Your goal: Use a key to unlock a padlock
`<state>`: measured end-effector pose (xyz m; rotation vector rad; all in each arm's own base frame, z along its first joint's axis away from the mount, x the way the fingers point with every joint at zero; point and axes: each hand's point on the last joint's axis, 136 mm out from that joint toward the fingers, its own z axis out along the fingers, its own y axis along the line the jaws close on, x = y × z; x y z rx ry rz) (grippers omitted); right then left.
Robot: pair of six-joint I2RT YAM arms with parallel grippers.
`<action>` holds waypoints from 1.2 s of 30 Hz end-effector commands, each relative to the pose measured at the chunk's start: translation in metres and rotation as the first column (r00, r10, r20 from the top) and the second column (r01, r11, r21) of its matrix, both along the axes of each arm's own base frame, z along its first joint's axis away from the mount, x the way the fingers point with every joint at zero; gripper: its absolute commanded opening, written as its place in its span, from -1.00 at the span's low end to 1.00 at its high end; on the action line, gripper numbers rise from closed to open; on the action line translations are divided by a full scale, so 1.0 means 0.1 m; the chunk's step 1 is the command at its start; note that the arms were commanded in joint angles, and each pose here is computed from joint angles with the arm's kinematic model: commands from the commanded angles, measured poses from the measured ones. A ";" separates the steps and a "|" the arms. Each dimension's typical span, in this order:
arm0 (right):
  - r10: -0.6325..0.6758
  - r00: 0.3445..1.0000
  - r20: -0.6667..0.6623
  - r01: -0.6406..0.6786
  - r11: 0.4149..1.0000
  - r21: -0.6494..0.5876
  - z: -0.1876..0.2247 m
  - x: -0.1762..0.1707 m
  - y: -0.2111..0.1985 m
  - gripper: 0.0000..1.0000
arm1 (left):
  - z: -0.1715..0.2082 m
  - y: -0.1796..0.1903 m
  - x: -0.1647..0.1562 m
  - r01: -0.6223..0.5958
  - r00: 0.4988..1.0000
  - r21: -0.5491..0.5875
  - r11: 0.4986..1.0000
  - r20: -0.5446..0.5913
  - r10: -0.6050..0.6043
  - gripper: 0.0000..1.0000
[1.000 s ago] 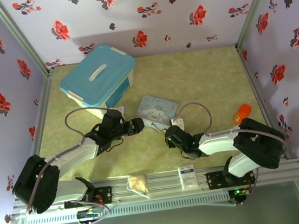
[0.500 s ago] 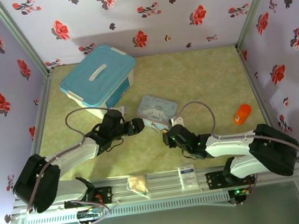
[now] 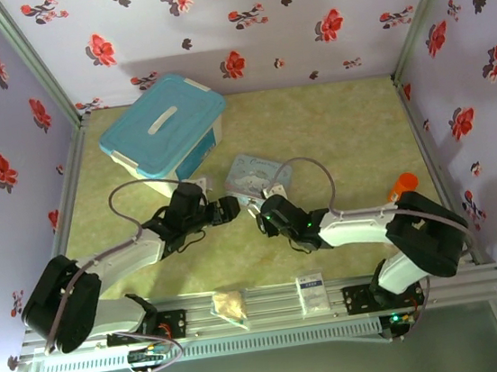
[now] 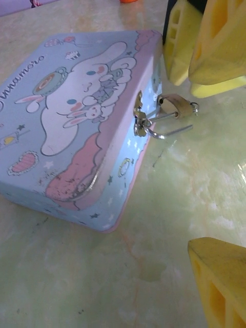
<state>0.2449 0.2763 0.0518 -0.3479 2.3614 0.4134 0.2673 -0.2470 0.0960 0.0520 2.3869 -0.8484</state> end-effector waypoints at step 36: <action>0.146 0.983 -0.107 -0.134 0.984 0.114 -0.15 -0.16 0.46 0.06 | -0.01 0.01 -0.02 0.004 1.000 -0.009 1.000 -0.004 -0.004 0.56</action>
